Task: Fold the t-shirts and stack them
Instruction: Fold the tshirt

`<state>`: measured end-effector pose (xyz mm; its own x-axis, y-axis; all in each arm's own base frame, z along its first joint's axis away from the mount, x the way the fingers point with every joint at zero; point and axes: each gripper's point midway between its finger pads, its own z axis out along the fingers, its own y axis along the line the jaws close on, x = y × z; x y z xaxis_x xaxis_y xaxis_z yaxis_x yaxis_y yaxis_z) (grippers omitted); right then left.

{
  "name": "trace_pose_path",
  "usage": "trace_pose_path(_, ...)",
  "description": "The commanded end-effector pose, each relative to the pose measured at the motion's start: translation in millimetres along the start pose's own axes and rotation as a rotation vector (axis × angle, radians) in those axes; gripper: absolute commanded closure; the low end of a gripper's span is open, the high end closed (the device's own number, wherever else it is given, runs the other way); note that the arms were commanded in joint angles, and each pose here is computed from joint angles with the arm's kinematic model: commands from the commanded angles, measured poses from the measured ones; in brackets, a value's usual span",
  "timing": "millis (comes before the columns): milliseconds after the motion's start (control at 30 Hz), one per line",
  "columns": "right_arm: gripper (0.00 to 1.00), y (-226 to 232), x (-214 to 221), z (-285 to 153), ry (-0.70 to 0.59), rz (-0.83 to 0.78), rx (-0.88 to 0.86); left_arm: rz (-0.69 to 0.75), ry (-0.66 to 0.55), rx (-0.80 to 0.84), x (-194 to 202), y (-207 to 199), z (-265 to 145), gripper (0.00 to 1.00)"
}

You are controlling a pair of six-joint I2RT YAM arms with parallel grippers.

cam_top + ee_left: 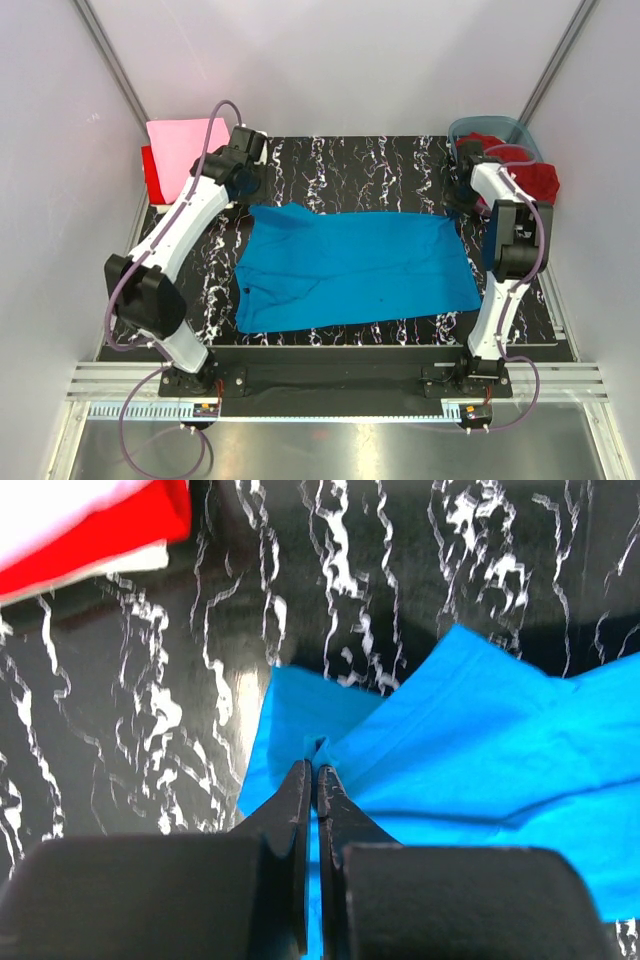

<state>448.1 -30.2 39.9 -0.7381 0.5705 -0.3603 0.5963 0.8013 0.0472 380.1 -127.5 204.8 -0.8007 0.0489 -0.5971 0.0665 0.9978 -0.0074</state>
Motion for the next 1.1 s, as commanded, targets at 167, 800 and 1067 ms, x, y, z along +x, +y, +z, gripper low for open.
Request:
trace_pose_path(167,1.00,-10.1,-8.4,-62.0,-0.122,0.032,-0.057,-0.034,-0.027,-0.024,34.1,15.3,-27.6,1.00)
trace_pose_path(800,0.98,-52.7,36.2,-55.1,-0.112,0.057,0.033,-0.081,0.033,-0.014,123.8,21.8,-40.8,1.00)
trace_pose_path(1067,0.10,-89.2,40.6,-55.1,-0.122,0.150,0.088,-0.086,0.141,-0.027,182.4,17.3,-34.3,0.49)
